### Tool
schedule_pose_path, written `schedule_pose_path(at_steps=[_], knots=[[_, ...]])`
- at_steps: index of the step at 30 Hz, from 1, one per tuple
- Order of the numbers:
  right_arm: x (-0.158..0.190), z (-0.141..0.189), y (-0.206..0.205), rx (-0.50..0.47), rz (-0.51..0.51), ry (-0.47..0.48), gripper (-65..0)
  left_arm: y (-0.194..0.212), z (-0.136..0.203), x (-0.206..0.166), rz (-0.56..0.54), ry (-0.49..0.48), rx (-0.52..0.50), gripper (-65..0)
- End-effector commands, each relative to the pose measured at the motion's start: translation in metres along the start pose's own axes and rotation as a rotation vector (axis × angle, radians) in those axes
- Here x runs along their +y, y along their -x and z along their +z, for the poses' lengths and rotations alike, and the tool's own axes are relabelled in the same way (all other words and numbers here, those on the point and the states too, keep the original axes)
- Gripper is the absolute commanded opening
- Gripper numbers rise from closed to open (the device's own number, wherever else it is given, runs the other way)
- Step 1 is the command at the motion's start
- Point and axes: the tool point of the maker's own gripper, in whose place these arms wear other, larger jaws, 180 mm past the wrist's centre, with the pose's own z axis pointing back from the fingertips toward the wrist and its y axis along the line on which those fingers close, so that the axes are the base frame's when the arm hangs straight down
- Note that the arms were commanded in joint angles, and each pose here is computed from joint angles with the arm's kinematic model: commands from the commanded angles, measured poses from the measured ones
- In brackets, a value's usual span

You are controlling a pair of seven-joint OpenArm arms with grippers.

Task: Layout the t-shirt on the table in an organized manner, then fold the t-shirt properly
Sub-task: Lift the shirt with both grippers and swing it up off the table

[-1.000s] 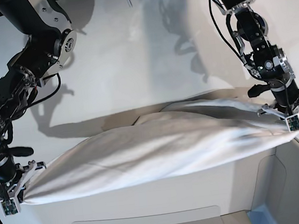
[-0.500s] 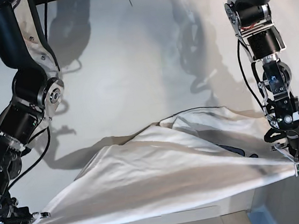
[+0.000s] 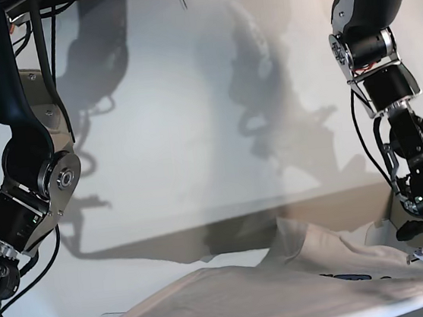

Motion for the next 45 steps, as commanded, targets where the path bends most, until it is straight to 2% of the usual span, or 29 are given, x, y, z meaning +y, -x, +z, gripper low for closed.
schedule_pose_path(at_steps=[1, 3, 7, 12, 15, 20, 30, 34, 39, 42, 45], knots=[[-0.014, 0.013, -0.012, -0.032, 0.022, 0.037, -65.0, -0.005, 0.008, 0.011, -0.012, -0.028, -0.028, -63.3], [-0.014, 0.019, 0.010, 0.036, 0.081, 0.042, -65.0, 0.018, 0.025, 0.005, -0.054, -0.005, -0.003, -63.3], [-0.007, 0.028, 0.090, 0.227, 0.186, 0.034, -65.0, 0.095, 0.068, -0.020, -0.167, 0.093, 0.104, -63.4], [0.005, 0.047, 0.185, 0.388, 0.245, 0.018, -65.0, 0.169, 0.122, -0.048, -0.206, 0.209, 0.199, -63.5], [0.019, 0.060, 0.223, 0.434, 0.244, -0.018, -65.0, 0.193, 0.146, -0.052, -0.198, 0.234, 0.229, -63.5], [0.033, 0.086, 0.256, 0.446, 0.242, -0.064, -65.0, 0.218, 0.169, -0.044, -0.185, 0.223, 0.277, -63.5], [0.035, 0.100, 0.277, 0.482, 0.250, -0.072, -65.0, 0.256, 0.203, -0.036, -0.220, 0.248, 0.375, -63.5], [0.035, 0.098, 0.273, 0.471, 0.250, -0.070, -65.0, 0.237, 0.199, -0.027, -0.220, 0.226, 0.326, -63.5], [0.019, 0.084, 0.226, 0.380, 0.257, -0.026, -65.0, 0.209, 0.189, -0.015, -0.227, 0.197, 0.253, -63.5], [0.014, 0.074, 0.191, 0.309, 0.245, -0.010, -65.0, 0.190, 0.169, -0.010, -0.225, 0.170, 0.206, -63.4], [0.008, 0.067, 0.158, 0.244, 0.229, 0.005, -65.0, 0.179, 0.151, -0.003, -0.207, 0.125, 0.228, -63.4]])
